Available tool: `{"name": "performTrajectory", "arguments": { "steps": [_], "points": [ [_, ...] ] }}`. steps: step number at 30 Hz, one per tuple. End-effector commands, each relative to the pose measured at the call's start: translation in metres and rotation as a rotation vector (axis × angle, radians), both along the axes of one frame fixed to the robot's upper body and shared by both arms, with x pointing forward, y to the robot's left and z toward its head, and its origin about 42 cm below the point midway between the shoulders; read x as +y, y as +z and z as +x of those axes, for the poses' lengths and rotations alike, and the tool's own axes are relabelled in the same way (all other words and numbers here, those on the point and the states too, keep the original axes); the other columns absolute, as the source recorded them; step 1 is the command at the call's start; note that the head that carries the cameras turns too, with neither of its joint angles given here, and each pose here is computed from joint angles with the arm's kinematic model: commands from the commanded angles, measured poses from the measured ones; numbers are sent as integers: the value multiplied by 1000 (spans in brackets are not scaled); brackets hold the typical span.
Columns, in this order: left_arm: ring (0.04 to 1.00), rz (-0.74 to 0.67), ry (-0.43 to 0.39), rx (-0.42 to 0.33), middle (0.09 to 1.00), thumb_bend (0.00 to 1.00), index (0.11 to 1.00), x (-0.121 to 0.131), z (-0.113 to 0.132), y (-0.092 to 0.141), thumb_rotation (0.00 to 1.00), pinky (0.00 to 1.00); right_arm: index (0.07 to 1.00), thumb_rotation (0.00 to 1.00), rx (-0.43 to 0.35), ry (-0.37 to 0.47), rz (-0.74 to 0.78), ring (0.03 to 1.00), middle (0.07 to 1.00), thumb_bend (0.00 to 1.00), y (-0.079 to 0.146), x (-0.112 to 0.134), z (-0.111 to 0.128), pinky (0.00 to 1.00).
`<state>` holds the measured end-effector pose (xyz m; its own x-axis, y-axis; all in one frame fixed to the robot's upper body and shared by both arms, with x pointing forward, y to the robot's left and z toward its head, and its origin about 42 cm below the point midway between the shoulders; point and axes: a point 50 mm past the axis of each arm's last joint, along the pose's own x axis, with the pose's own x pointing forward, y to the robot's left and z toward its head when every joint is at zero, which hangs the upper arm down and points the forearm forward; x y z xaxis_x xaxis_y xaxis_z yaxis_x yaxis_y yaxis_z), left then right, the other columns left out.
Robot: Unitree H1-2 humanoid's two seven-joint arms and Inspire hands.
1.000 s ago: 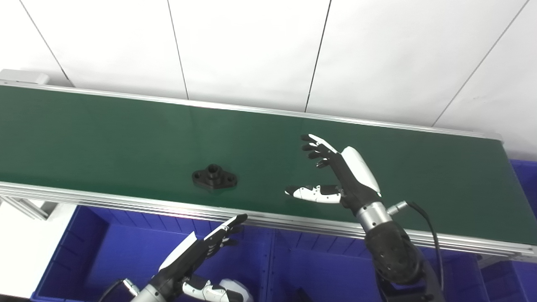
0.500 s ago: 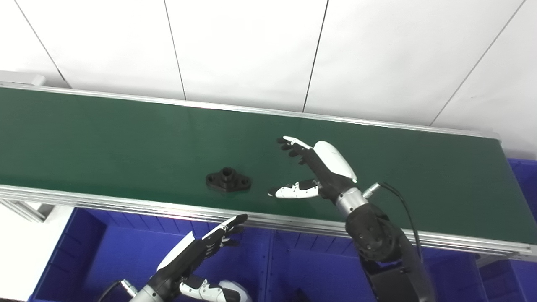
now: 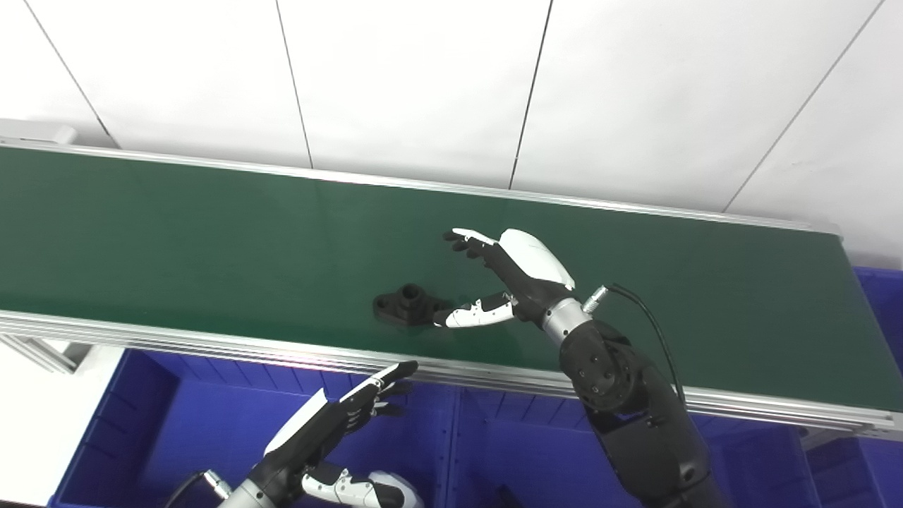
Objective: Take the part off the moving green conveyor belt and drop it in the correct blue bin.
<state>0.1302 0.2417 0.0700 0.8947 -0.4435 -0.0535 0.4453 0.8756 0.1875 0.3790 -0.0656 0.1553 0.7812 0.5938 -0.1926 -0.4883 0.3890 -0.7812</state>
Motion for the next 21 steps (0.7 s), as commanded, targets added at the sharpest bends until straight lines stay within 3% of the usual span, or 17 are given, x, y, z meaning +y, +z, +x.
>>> {"name": "performTrajectory", "arguments": {
  "steps": [1,13,21],
  "points": [
    [931,-6,-16,-41,974,699,942,-2,0,10,419,825,873,305,-76,38,28,811,841,751,19,11,8,745],
    [931,-10,-12,-45,974,711,938,-6,-1,13,413,838,852,211,-39,40,-59,771,817,744,-14,6,6,686],
    [924,-2,-14,-59,971,705,941,-6,0,15,420,828,833,179,-24,30,-79,789,812,717,-33,0,-2,724]
  ]
}}
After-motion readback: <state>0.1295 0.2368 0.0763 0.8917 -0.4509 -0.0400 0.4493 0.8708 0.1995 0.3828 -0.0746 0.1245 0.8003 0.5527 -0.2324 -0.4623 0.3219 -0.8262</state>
